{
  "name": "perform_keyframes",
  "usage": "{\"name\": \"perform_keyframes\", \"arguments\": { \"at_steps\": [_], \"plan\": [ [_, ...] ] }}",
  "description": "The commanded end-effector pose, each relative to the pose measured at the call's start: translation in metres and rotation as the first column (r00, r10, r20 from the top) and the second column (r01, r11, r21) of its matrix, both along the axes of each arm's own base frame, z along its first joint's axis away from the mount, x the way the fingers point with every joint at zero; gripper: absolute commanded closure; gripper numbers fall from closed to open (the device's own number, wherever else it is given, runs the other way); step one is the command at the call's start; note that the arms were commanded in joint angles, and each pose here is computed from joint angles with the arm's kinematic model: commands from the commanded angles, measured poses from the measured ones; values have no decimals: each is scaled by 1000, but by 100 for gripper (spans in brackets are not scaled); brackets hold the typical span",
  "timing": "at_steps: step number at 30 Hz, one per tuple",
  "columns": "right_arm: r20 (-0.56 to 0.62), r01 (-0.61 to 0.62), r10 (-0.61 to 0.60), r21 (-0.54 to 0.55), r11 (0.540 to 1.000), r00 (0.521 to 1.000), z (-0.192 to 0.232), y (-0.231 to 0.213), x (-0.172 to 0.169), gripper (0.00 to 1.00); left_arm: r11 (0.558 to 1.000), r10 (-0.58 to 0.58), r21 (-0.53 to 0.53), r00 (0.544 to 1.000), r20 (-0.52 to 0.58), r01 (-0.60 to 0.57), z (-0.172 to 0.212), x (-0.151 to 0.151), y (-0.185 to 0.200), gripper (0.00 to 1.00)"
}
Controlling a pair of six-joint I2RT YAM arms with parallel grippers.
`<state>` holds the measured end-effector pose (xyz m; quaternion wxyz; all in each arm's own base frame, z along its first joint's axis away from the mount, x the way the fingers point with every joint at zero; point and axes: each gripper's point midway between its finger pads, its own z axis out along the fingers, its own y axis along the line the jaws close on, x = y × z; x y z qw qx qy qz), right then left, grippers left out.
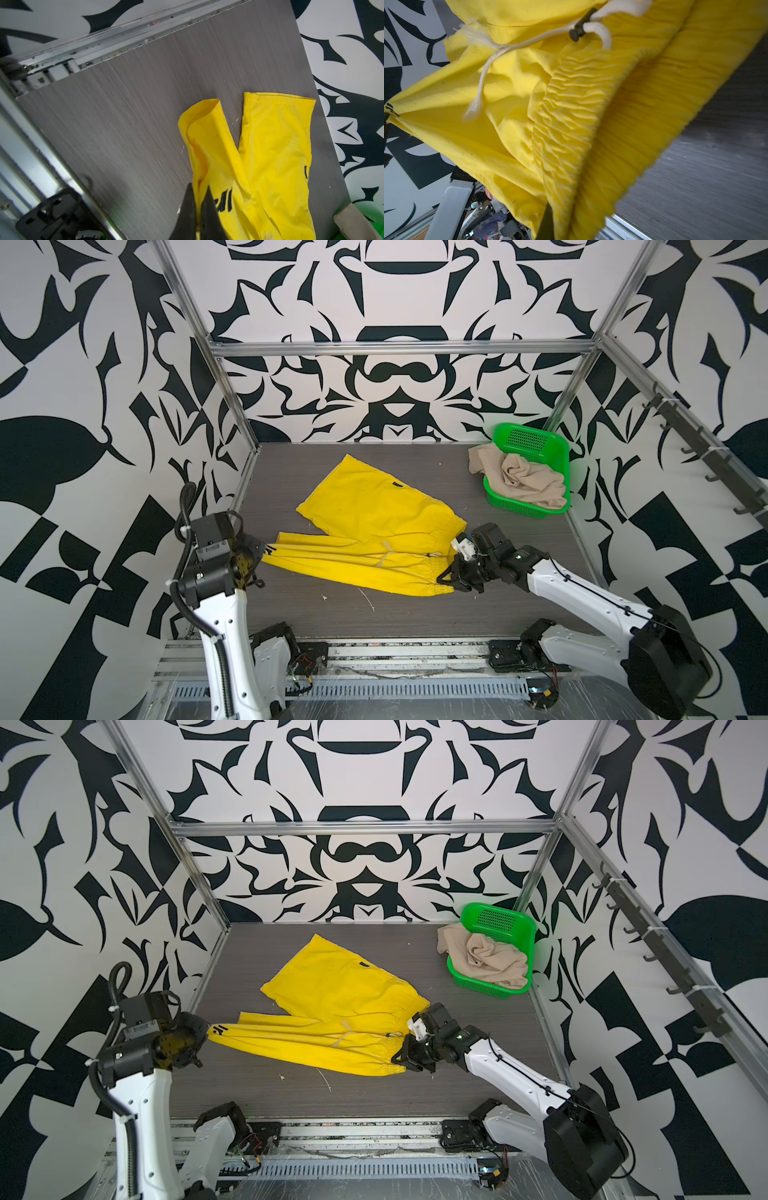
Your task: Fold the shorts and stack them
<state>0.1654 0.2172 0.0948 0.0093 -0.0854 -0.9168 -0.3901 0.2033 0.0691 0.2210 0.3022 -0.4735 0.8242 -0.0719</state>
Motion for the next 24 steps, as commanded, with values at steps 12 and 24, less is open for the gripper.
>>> {"name": "perform_keyframes", "arguments": {
  "at_steps": [12,24],
  "plan": [
    [-202,127,-95,152,980,975,27,-2,12,100,945,-285,179,958,36,274,51,152,-5,100],
    [-243,175,-116,238,955,963,43,-10,28,100,875,-428,270,903,44,401,67,244,-48,100]
  ]
}}
